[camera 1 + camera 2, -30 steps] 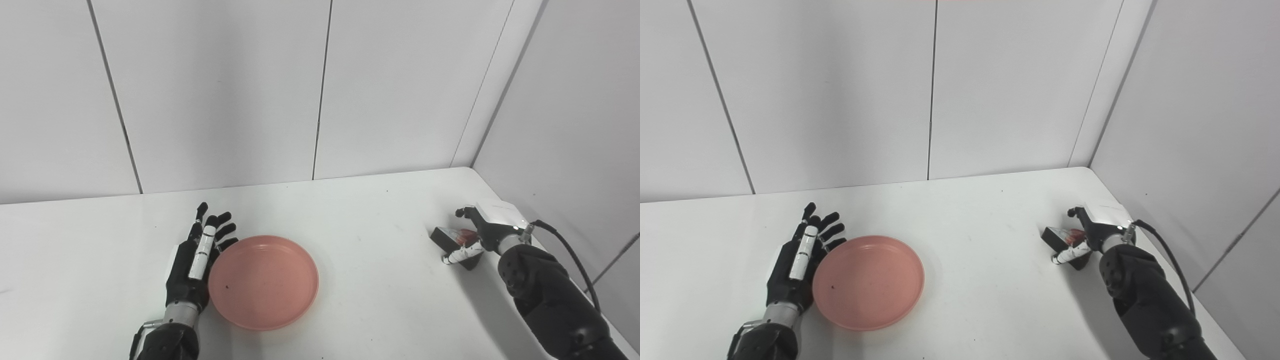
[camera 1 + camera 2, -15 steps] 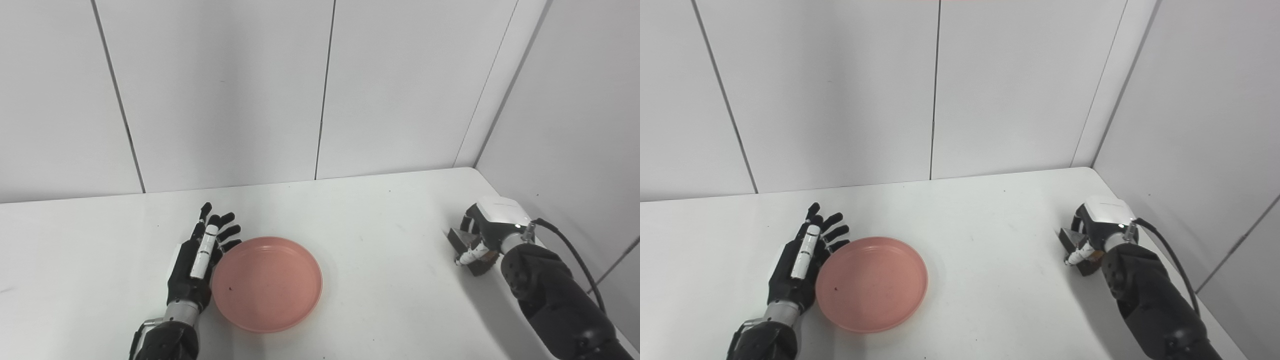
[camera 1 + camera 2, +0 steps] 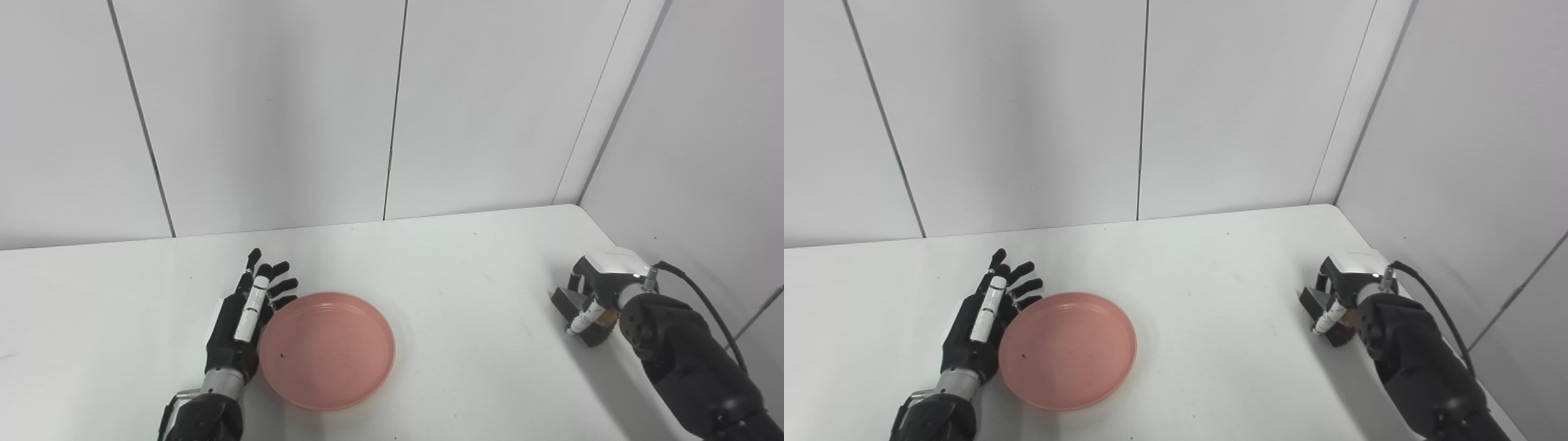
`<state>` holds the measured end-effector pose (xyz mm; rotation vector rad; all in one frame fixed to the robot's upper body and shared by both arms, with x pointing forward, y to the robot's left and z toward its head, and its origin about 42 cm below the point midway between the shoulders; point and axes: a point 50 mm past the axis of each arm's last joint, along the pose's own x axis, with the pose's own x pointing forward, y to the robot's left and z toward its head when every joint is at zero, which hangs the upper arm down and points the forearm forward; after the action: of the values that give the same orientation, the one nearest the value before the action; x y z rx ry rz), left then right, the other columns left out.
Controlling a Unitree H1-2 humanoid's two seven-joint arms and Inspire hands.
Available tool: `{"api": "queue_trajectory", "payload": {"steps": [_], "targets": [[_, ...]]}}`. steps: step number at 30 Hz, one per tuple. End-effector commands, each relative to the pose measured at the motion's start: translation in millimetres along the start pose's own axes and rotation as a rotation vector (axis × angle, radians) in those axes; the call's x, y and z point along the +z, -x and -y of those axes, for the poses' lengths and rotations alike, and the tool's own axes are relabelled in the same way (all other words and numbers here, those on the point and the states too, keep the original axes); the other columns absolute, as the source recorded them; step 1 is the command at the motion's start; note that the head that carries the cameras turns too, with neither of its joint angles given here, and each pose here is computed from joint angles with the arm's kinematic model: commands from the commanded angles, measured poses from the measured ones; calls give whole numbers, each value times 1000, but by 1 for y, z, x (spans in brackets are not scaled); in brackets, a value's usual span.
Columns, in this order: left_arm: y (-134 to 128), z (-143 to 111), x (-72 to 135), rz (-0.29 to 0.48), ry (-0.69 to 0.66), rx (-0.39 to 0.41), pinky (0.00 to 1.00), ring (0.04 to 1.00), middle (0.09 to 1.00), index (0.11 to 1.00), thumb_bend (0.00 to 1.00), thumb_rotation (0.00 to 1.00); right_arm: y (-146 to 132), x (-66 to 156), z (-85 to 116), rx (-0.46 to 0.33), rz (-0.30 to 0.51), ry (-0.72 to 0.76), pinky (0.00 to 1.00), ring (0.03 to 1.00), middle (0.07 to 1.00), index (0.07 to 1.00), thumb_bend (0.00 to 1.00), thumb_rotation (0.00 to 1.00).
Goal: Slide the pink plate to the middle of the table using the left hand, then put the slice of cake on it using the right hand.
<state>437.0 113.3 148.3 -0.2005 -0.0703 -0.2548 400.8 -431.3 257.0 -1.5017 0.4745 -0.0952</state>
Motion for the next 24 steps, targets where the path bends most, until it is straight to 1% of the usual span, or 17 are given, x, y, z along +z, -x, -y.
{"api": "queue_trajectory", "payload": {"steps": [1, 4, 5, 6, 11, 13, 16, 19, 21, 24], "targets": [[8, -3, -21, -98, 6, 11, 672, 749, 838, 1000, 569, 767, 5, -4, 19, -46, -14, 5, 229, 302, 461, 494, 530, 0], [7, -2, -21, -102, 8, 12, 673, 749, 835, 1000, 580, 765, 11, 2, 26, -72, 8, 20, 195, 262, 470, 488, 532, 0], [7, -1, -21, -103, 8, 13, 671, 747, 833, 1000, 583, 766, 12, 3, 28, -77, 12, 26, 188, 255, 429, 502, 529, 1], [7, -1, -21, -102, 7, 13, 671, 744, 833, 1000, 583, 765, 16, 6, 32, -89, 24, 31, 185, 250, 420, 504, 529, 3], [7, 2, -22, -100, 14, 7, 682, 746, 833, 1000, 588, 757, 30, 15, 49, -151, 83, 23, 172, 232, 441, 491, 532, 7], [7, 4, -21, -102, 14, 6, 683, 745, 827, 1000, 588, 755, 40, 24, 61, -193, 129, -13, 156, 216, 434, 491, 532, 5], [5, 5, -22, -104, 12, 7, 674, 740, 818, 1000, 598, 753, 54, 40, 79, -239, 208, -10, 145, 203, 428, 492, 532, 4], [4, 9, -22, -93, 13, 3, 666, 739, 805, 1000, 615, 745, 64, 57, 95, -281, 269, -4, 169, 230, 432, 495, 532, 4], [4, 10, -24, -91, 15, 2, 668, 741, 785, 1000, 603, 742, 65, 64, 99, -285, 285, -5, 166, 227, 439, 496, 532, 4], [2, 14, -26, -93, 19, 6, 670, 749, 788, 1000, 611, 741, 62, 77, 102, -293, 325, -18, 169, 227, 434, 499, 532, 3]]}}
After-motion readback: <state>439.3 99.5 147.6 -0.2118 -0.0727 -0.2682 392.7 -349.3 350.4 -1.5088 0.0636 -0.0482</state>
